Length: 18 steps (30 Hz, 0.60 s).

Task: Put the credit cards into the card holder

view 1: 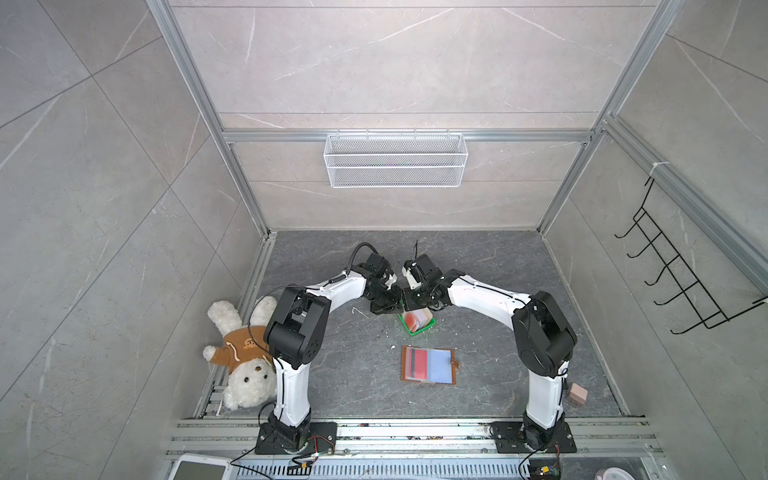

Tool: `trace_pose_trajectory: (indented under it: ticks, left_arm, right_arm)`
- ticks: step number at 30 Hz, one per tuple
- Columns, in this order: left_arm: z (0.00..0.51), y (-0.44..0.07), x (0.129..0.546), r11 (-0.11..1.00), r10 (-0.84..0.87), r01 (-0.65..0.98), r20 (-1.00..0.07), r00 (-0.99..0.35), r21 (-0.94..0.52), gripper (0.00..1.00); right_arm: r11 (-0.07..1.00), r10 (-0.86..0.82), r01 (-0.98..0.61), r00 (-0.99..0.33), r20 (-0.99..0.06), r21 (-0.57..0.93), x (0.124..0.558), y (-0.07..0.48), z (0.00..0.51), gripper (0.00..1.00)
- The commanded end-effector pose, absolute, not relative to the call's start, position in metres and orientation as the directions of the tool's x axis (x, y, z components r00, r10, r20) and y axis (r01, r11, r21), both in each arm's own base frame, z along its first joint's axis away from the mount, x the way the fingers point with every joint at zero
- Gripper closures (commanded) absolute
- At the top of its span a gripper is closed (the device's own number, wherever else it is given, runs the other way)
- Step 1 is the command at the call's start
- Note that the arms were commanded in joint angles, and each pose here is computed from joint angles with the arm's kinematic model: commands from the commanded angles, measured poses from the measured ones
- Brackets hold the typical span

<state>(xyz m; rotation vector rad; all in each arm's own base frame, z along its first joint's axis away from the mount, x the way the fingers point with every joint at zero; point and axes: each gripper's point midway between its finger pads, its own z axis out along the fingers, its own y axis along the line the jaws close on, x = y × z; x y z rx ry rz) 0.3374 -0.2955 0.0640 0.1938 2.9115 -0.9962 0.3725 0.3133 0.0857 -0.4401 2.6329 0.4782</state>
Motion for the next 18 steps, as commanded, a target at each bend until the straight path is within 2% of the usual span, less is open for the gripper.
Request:
trace_pose_trajectory:
  ticks: [1, 8, 13, 18]
  left_arm:
    - [0.107, -0.3, 0.344, 0.75, 0.123, 0.227, -0.206, -0.971, -0.622, 0.95]
    - [0.146, -0.304, 0.338, 0.692, 0.126, 0.293, -0.289, -0.949, -0.66, 0.91]
    - [0.177, -0.303, 0.32, 0.616, 0.074, 0.305, -0.332, -0.94, -0.727, 0.86]
    - [0.183, -0.297, 0.297, 0.548, 0.01, 0.293, -0.345, -0.939, -0.783, 0.83]
  right_arm:
    - [0.893, -0.213, -0.376, -0.837, -0.504, 0.248, 0.37, 0.305, 0.113, 1.0]
    - [0.898, -0.174, -0.354, -0.831, -0.529, 0.261, 0.359, 0.293, 0.128, 1.0]
    - [0.911, -0.112, -0.306, -0.83, -0.546, 0.278, 0.349, 0.277, 0.137, 1.0]
    - [0.907, -0.011, -0.239, -0.835, -0.55, 0.346, 0.338, 0.261, 0.151, 1.0]
